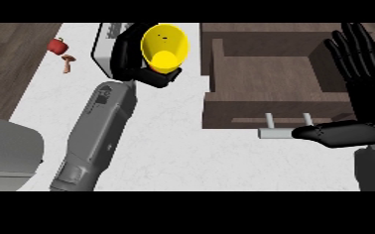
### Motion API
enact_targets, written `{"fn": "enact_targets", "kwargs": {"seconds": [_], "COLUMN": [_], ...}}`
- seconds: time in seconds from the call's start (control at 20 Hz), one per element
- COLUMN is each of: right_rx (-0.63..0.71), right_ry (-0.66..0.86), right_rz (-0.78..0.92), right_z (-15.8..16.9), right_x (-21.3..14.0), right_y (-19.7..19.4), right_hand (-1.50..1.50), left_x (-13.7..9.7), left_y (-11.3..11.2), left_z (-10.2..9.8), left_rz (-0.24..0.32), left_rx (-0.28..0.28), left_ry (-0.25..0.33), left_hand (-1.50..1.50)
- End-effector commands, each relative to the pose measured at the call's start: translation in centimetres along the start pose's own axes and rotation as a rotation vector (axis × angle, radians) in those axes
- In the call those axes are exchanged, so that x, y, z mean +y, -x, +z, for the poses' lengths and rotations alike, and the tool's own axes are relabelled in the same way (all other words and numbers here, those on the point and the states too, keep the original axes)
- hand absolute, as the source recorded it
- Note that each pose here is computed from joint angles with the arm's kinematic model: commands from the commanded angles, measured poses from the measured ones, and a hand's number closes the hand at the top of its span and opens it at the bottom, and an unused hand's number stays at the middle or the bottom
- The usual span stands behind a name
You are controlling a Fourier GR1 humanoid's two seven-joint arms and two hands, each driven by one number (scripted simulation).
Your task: Pick up the cup, place it into the drawer and close the drawer
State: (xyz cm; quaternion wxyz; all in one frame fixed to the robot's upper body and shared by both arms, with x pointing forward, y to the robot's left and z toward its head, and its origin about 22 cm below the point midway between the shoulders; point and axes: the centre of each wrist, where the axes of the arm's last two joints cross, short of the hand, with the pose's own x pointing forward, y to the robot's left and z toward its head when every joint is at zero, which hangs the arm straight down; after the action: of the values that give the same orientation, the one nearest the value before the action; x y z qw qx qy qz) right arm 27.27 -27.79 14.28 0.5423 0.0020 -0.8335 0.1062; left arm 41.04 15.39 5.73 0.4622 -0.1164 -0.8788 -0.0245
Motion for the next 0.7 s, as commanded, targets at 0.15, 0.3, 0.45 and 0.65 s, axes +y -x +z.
{"fn": "enact_targets", "kwargs": {"seconds": [0.15, 0.3, 0.45, 0.65], "right_rx": [-0.015, 0.006, -0.019, -0.023], "right_ry": [0.004, 0.005, -0.009, -0.024], "right_rz": [0.008, 0.003, -0.007, -0.008], "right_z": [-0.3, 0.5, 0.8, -1.0], "right_x": [1.2, -0.1, 0.3, -0.1], "right_y": [0.1, 1.7, 1.2, -0.3], "right_hand": [-1.5, -1.5, -1.5, -1.5], "left_x": [-6.5, -8.0, -10.2, -11.6], "left_y": [-4.7, -6.6, -6.4, -5.9], "left_z": [-6.6, -9.2, -10.3, -11.0], "left_rz": [-0.049, -0.101, -0.133, -0.198], "left_rx": [0.027, 0.03, 0.135, 0.226], "left_ry": [0.056, 0.048, 0.033, 0.034], "left_hand": [1.5, 1.5, 1.5, 1.5]}}
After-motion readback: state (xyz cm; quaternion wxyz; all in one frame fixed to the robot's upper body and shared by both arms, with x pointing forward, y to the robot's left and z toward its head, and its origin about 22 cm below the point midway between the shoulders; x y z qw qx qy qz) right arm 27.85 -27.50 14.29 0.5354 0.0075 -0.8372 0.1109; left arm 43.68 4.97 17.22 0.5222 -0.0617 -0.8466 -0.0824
